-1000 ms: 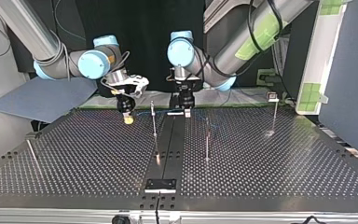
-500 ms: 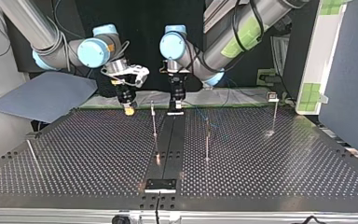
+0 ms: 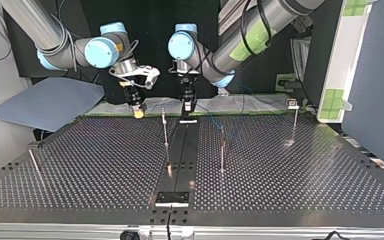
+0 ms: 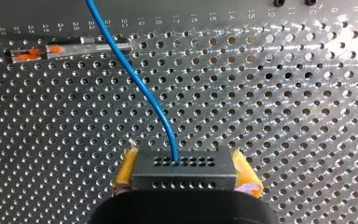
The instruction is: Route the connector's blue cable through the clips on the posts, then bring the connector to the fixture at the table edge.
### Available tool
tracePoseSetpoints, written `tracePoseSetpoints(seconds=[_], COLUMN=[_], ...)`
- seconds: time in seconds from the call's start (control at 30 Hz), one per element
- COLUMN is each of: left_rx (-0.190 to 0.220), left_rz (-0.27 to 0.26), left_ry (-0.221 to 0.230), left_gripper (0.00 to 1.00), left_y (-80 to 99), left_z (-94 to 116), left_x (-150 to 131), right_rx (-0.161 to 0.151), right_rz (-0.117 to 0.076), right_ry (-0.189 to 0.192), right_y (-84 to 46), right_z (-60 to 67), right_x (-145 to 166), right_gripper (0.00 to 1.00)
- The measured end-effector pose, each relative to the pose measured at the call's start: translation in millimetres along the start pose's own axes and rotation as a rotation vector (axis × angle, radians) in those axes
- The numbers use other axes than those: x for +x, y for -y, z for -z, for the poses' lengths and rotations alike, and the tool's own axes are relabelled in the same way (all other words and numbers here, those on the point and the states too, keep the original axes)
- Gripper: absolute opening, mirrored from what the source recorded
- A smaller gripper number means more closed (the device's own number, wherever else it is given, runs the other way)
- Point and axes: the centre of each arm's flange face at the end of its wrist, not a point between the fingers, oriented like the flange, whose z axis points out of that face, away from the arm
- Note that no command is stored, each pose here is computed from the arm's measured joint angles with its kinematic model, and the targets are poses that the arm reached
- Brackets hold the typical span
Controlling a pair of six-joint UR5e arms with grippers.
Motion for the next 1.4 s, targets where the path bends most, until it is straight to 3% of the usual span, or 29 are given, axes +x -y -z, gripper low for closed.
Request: tracePoseSetpoints(seconds=[0.57,0.77,1.13,1.4], left_rx=[0.033,0.045,0.053,0.045], left_rz=[-0.005,-0.005,0.007,0.006], left_ry=[-0.004,-0.015,-0.029,-0.031], left_gripper=[0.00,0.00,0.00,0.00], left_y=[7.0,20.8,31.0,28.2], left_z=[1,-2,-7,-10], left_x=[7,21,43,44], right_rx=[-0.007,-0.008,-0.023,-0.045], right_rz=[0.002,0.006,0.025,0.021], right_ry=[-0.015,-0.034,0.004,0.003], right_y=[-3.1,-4.0,-15.6,-34.5], right_z=[9.5,9.5,-2.0,-12.8], right_x=[-23,-26,-67,-90], right_gripper=[0.00,0.00,0.00,0.00])
